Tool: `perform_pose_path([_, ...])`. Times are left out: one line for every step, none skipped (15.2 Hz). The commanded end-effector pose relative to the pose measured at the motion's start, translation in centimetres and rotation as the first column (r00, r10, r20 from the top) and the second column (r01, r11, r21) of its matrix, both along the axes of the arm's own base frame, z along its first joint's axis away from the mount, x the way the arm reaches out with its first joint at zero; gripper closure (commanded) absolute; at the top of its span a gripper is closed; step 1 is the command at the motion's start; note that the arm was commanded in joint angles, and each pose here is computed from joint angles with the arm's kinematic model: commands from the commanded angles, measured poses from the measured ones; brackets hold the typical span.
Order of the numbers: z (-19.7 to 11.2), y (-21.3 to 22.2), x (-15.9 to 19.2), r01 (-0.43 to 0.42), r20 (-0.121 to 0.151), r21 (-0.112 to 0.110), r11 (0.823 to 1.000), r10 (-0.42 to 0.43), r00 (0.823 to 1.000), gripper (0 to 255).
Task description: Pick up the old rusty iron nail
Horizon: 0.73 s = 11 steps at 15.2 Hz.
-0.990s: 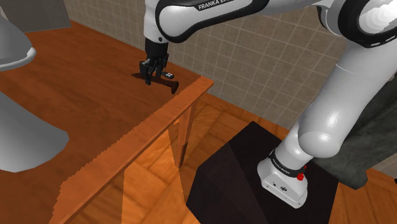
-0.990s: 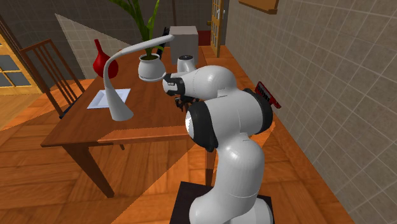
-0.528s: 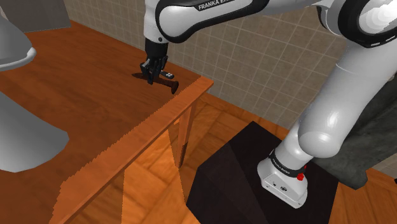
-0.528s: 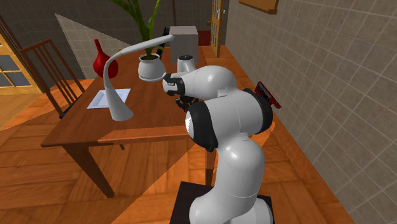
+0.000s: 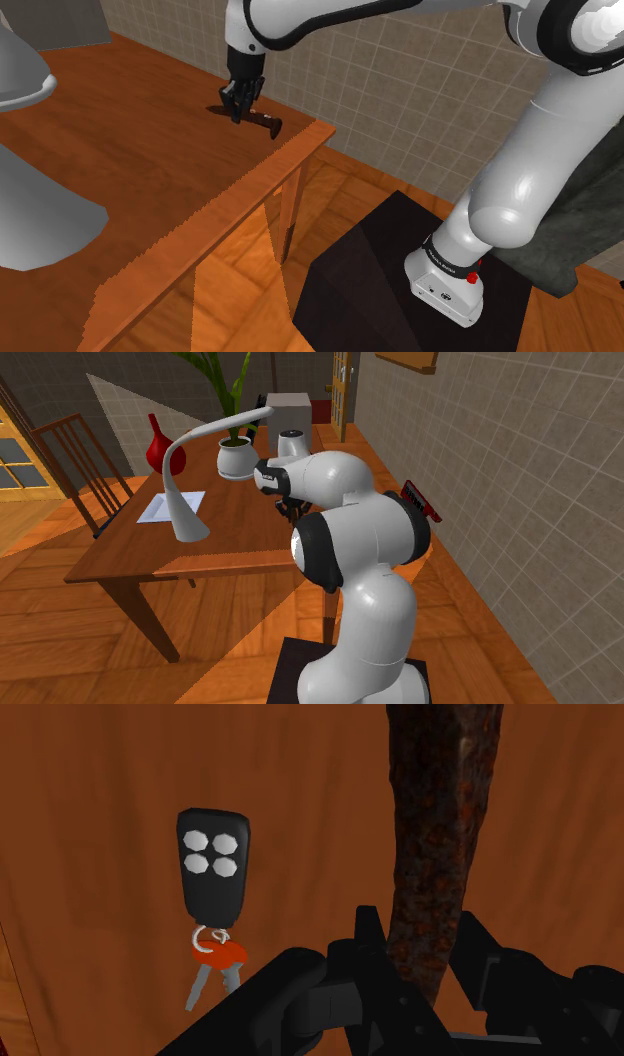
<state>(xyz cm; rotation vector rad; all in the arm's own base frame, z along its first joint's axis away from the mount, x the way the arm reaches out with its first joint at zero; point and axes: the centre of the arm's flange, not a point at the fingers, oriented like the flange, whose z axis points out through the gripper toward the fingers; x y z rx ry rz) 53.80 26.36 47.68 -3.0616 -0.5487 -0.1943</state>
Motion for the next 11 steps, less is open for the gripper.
perform_pose_path([1.0,0.0,0.0,0.000,0.000,0.000,1.000,0.000,1.000,255])
perform_pose_path([1.5,0.0,0.0,0.000,0.000,0.000,1.000,0.000,1.000,255])
perform_pose_path([2.1,0.0,0.0,0.000,0.000,0.000,1.000,0.000,1.000,255])
perform_pose_path([2.6,0.0,0.0,0.000,0.000,0.000,1.000,0.000,1.000,255])
perform_pose_path([3.1,0.0,0.0,0.000,0.000,0.000,1.000,0.000,1.000,255])
perform_pose_path([3.7,0.0,0.0,0.000,0.000,0.000,1.000,0.000,1.000,255])
perform_pose_path([4.2,0.0,0.0,0.000,0.000,0.000,1.000,0.000,1.000,255])
perform_pose_path([4.7,0.0,0.0,0.000,0.000,0.000,1.000,0.000,1.000,255])
perform_pose_path([5.2,0.0,0.0,0.000,0.000,0.000,1.000,0.000,1.000,255])
perform_pose_path([5.3,0.0,0.0,0.000,0.000,0.000,1.000,0.000,1.000,255])
perform_pose_path([5.3,0.0,0.0,0.000,0.000,0.000,1.000,0.000,1.000,255])
